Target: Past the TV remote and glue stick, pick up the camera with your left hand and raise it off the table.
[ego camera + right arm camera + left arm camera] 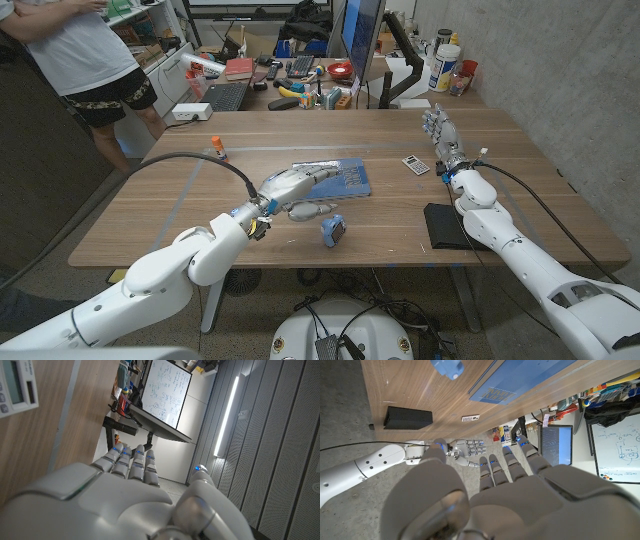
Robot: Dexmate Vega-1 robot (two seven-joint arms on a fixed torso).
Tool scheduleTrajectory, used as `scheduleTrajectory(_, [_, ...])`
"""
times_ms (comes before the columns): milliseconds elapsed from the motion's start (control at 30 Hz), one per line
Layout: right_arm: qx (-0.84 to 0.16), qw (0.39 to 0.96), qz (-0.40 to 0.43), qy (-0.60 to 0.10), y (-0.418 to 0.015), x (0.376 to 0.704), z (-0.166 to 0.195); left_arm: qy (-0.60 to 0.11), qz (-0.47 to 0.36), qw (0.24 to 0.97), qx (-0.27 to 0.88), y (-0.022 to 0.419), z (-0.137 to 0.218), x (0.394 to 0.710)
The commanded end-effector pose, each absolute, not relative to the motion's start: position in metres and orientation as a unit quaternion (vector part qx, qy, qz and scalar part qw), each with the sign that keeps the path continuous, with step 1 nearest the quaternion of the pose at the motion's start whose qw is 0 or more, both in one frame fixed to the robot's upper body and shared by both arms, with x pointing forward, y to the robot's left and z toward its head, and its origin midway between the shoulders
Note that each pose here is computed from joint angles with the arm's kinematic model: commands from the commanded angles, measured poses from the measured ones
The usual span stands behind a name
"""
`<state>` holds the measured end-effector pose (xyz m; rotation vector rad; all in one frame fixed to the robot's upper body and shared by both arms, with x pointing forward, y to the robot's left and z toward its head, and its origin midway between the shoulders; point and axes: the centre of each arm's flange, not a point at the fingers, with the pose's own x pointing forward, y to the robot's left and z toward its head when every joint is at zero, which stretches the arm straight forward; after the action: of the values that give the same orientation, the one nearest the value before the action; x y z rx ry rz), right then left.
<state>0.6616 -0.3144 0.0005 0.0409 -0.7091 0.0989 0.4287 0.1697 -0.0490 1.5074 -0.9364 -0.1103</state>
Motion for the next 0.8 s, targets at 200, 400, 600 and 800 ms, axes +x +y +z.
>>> scheduleTrajectory(200, [0.020,0.938,0.043,-0.344,-0.321,0.659,-0.002,-0.403,-0.046,0.646,0.647,0.169,-0.061,0.433])
scheduleTrajectory(400, [0.022,0.938,0.040,-0.345,-0.323,0.660,-0.002,-0.391,-0.050,0.658,0.642,0.169,-0.064,0.437])
scheduleTrajectory(600, [0.024,0.937,0.040,-0.346,-0.323,0.661,-0.001,-0.373,-0.056,0.664,0.645,0.168,-0.063,0.439])
scheduleTrajectory(800, [0.029,0.937,0.040,-0.346,-0.323,0.663,-0.002,-0.357,-0.066,0.661,0.657,0.164,-0.061,0.441])
